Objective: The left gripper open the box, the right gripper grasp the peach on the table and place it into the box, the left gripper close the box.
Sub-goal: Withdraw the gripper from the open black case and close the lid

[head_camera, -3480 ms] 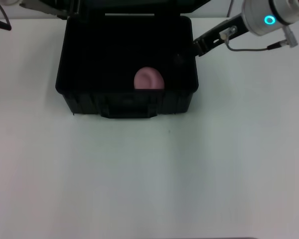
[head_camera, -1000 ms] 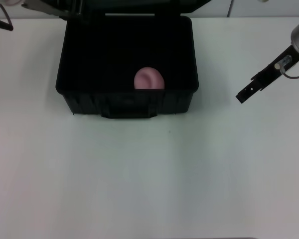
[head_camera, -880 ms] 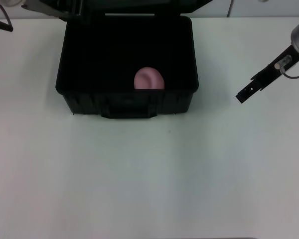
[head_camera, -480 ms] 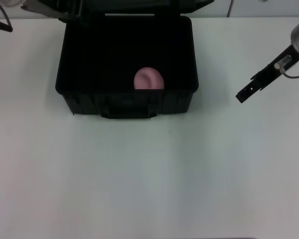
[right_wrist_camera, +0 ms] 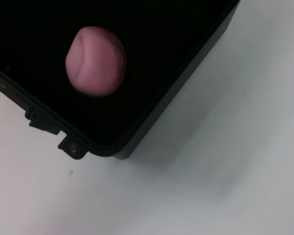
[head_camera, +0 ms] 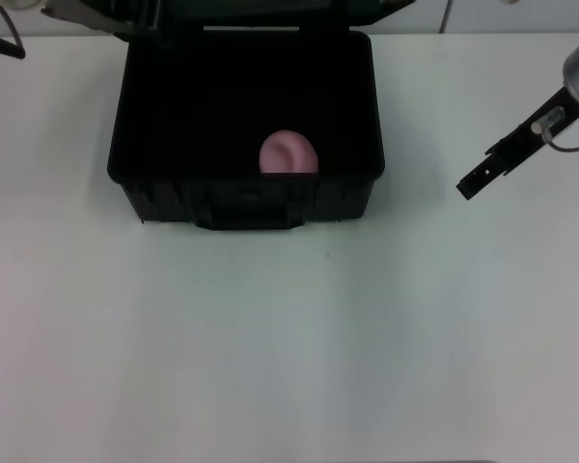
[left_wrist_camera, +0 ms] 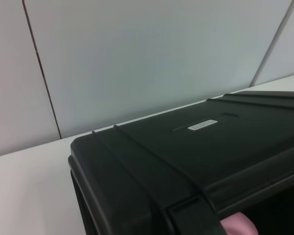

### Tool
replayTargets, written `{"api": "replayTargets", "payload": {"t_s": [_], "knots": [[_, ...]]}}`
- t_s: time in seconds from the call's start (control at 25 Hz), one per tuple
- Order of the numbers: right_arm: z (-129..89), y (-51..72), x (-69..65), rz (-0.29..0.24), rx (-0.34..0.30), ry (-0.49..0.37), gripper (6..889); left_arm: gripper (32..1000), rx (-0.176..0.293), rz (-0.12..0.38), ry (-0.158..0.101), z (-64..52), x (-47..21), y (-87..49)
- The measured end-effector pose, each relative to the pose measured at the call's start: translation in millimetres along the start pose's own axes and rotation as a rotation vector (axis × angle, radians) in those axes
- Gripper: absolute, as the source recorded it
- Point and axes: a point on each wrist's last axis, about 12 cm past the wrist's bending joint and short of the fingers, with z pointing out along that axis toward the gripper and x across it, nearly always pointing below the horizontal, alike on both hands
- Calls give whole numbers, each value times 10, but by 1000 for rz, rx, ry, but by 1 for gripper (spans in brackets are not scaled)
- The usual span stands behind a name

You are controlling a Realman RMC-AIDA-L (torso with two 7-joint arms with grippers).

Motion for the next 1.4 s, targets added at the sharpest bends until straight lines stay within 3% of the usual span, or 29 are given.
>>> {"api": "replayTargets", "payload": {"t_s": [0.8, 1.4], "knots": [[4, 6, -1, -1, -2, 0, 866, 429, 1, 7, 11, 3, 9, -19], [7, -1, -9, -3, 4, -8, 866, 809, -8, 15, 34, 4, 23, -40]]}}
